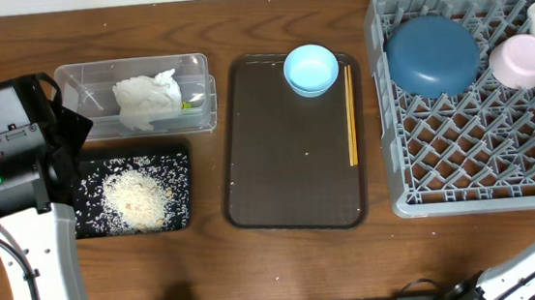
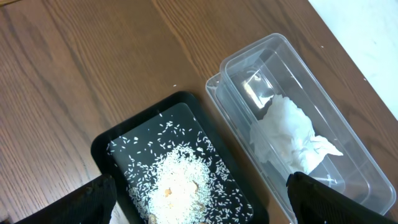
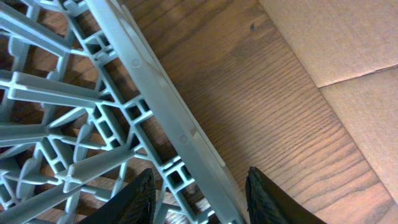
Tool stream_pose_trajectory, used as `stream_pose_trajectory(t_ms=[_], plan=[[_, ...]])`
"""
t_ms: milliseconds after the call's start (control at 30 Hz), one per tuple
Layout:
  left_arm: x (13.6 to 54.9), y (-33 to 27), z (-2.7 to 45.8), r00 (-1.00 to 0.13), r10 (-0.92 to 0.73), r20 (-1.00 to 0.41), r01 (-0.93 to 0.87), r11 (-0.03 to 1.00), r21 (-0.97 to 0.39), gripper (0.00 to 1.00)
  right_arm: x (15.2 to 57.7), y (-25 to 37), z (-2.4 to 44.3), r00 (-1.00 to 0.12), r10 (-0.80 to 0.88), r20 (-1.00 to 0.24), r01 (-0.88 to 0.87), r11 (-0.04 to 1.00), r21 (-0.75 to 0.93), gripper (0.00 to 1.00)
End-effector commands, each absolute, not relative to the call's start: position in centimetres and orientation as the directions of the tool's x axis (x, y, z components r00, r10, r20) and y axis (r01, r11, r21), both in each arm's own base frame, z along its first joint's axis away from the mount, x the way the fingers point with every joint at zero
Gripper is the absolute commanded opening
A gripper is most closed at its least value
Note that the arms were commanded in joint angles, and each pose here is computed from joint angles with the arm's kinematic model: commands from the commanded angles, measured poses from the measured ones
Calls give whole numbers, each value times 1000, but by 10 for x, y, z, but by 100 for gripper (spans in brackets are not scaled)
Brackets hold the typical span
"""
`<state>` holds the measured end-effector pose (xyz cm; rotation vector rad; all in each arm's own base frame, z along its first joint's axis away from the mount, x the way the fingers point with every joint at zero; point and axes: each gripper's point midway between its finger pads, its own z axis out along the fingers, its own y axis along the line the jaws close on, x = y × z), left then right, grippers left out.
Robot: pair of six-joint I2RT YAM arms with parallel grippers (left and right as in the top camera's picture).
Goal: Sort waste into correct bins and load items into the dishwasher rack
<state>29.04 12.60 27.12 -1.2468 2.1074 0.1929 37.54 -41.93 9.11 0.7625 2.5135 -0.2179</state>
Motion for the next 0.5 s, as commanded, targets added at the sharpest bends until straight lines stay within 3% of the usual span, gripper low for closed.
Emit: stream_pose_trajectory(t_ms=[0, 367, 467], plan=[[288, 131, 270, -302, -727, -617, -838, 511, -192, 91, 372, -418, 82, -737, 459, -496, 529, 848, -3, 42], [288, 131, 270, -302, -727, -617, -838, 511, -192, 90, 365, -422, 73, -736, 469, -488, 545, 838, -16, 36], [288, 131, 270, -302, -727, -617, -838, 511, -192, 90, 360, -425, 72, -732, 480, -484, 555, 832, -13, 31]])
